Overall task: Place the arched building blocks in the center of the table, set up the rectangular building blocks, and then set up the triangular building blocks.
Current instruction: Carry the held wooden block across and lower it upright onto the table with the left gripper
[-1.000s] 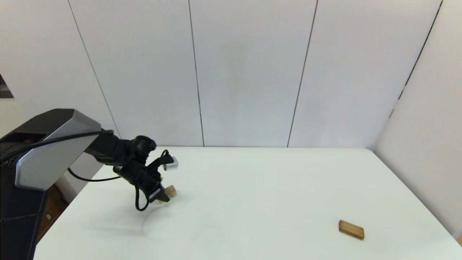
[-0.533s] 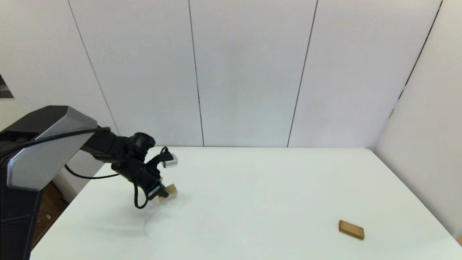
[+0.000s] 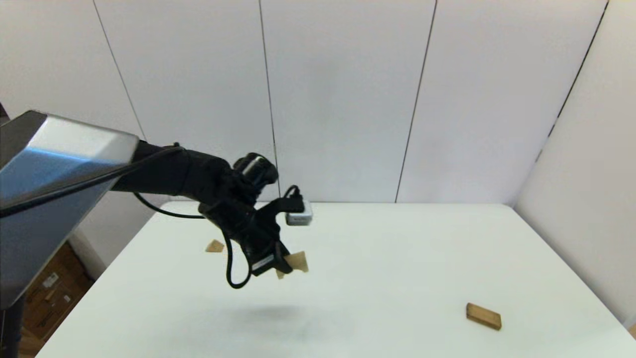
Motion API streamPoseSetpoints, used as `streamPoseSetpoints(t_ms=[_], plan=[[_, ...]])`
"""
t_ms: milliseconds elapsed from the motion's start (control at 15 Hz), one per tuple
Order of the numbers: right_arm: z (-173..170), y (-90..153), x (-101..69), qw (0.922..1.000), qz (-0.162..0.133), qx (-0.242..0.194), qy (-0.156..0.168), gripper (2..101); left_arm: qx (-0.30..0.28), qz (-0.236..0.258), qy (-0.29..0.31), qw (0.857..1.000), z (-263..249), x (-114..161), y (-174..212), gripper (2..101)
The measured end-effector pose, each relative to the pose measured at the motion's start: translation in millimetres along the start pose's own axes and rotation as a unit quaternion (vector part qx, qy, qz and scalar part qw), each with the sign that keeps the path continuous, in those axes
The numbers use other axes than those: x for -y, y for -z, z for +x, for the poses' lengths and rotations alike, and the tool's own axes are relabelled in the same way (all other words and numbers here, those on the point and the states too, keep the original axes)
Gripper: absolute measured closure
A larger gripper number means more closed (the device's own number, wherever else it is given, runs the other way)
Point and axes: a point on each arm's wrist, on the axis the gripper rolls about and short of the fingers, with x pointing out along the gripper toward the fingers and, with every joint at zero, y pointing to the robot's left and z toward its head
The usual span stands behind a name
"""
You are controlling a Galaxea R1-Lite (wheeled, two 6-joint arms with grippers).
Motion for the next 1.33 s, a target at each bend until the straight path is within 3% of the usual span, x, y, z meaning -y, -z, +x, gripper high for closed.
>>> streamPoseSetpoints(t_ms=[200,400,867,1333], plan=[[0.0,0.0,0.0,1.0000,0.000,0.000,0.001,4.3,-0.003,0.058,0.029,0.998,22.1,34.9,-32.7,77.4],[0.0,0.0,0.0,1.0000,0.000,0.000,0.000,4.3,-0.009,0.081,0.038,0.996,60.2,46.0,-43.6,77.4],[0.0,-0.2,0.0,1.0000,0.000,0.000,0.000,4.3,-0.043,0.071,0.038,0.996,126.2,43.0,-26.7,77.4],[0.0,-0.1,0.0,1.0000,0.000,0.000,0.000,4.3,-0.070,0.059,0.054,0.994,136.9,49.6,-8.1,77.4]])
